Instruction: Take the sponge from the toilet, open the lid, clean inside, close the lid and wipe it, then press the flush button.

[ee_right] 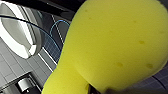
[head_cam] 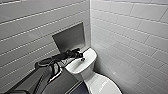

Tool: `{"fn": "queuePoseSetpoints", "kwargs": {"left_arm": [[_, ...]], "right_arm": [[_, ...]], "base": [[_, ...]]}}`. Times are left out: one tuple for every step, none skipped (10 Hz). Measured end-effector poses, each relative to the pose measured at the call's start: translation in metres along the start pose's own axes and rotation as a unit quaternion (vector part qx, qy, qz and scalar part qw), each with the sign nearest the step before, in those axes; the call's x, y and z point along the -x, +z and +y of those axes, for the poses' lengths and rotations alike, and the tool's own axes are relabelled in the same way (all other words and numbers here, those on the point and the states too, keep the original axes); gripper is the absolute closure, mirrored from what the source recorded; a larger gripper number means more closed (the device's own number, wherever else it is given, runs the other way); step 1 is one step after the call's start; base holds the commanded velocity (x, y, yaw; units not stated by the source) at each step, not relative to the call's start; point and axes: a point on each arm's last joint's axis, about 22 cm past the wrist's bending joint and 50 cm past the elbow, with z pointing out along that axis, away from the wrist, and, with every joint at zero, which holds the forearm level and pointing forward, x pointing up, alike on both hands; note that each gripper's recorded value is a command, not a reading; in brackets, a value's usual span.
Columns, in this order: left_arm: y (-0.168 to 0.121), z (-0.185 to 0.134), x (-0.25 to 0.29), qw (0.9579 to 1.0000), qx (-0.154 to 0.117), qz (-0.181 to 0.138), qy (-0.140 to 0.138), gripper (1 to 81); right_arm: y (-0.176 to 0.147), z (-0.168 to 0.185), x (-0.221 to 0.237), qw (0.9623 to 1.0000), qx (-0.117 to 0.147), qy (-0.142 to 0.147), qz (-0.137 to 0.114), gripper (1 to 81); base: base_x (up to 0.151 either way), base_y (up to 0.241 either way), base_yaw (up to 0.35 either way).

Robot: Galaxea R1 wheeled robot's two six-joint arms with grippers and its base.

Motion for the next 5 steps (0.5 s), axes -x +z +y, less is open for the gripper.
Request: {"fn": "queuePoseSetpoints", "kwargs": {"left_arm": [[0.002,-0.001,0.0,1.0,-0.006,0.001,0.001,81.1],[0.005,-0.003,0.001,0.9998,-0.016,0.001,0.008,81.1],[0.006,-0.005,0.0,0.9996,-0.025,0.002,0.013,81.1],[0.007,-0.008,-0.001,0.9992,-0.036,0.003,0.019,81.1],[0.011,-0.012,0.001,0.9986,-0.045,0.0,0.027,81.1]], "right_arm": [[0.0,0.0,0.0,1.0,0.0,0.0,0.0,81.1],[0.0,-0.001,0.0,1.0,-0.001,0.0,0.0,81.1],[0.001,-0.002,0.0,1.0,-0.001,0.0,0.0,81.1],[0.001,-0.002,0.0,1.0,-0.002,0.0,0.0,81.1],[0.001,-0.002,0.003,1.0,-0.002,0.002,-0.002,81.1]], "base": [[0.0,0.0,0.0],[0.0,0.0,0.0],[0.0,0.0,0.0],[0.0,0.0,0.0],[0.0,0.0,0.0]]}}
